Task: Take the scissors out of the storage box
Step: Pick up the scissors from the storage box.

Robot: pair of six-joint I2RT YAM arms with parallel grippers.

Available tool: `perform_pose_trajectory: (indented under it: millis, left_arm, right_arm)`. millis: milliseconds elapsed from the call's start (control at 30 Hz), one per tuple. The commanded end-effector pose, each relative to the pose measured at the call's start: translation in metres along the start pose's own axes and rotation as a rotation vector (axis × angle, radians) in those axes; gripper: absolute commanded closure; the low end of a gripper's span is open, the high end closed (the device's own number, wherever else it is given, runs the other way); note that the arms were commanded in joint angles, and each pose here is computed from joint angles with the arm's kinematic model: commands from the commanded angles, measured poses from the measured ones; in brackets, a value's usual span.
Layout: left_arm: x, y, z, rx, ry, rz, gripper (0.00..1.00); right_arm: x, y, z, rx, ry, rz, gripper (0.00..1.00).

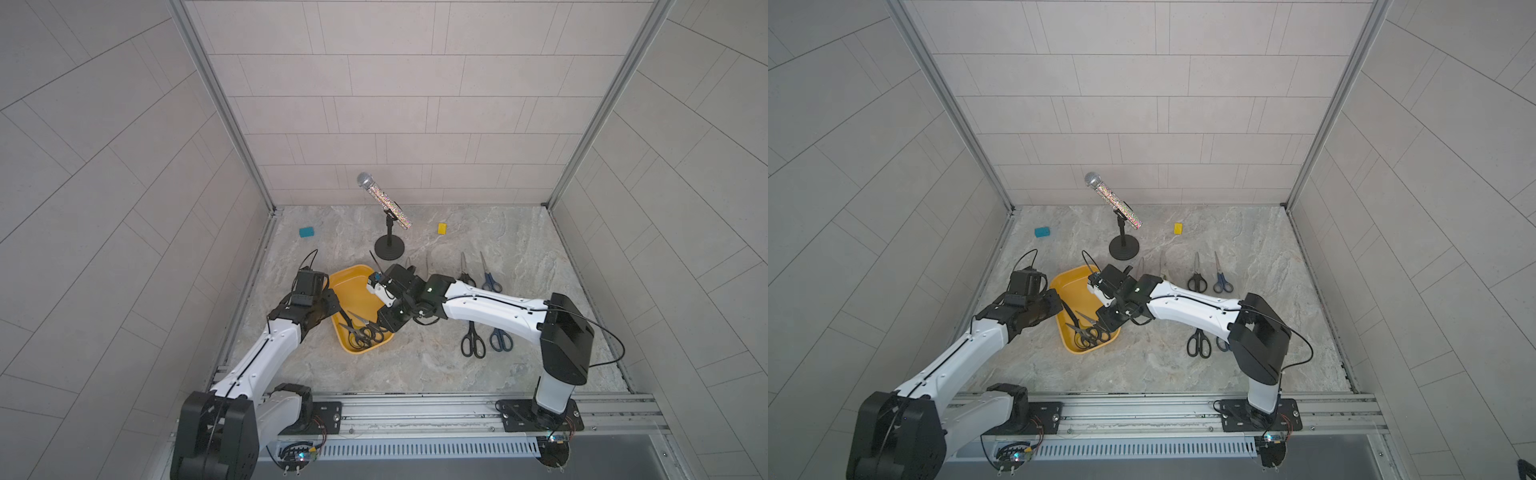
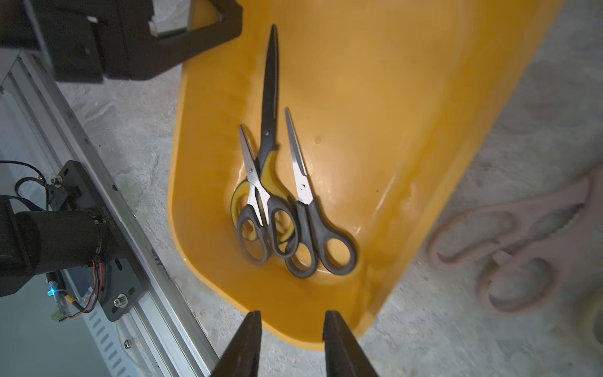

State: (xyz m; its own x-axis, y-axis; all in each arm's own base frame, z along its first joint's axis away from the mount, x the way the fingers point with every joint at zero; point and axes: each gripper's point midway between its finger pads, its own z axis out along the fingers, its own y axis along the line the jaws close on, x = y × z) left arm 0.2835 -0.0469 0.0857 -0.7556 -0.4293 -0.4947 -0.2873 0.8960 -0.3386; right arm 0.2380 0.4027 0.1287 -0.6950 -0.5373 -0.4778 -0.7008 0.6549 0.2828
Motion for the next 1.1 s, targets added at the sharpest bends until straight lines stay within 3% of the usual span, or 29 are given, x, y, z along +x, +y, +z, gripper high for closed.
perform_pose_trajectory:
  millis: [0, 467, 733, 1067]
  left_arm:
    - [-0.014, -0.012, -0.01, 0.047, -0.048, 0.011, 1.0]
    - [-0.014, -0.013, -0.01, 0.051, -0.052, 0.01, 1.0]
    - [-0.014, -0.013, -0.01, 0.051, -0.051, 0.012, 1.0]
    - [-0.014, -0.013, -0.01, 0.051, -0.047, 0.011, 1.0]
  right_arm:
    - [-0.011, 0.012, 0.009, -0.029, -0.005, -0.068, 0.62]
    - [0.019, 0.003, 0.065, 0.097, 0.154, -0.169, 0.61]
    - [0.021, -0.02, 0.07, 0.22, 0.149, -0.184, 0.61]
    - [0.025, -0.013, 0.09, 0.177, 0.152, -0.153, 0.63]
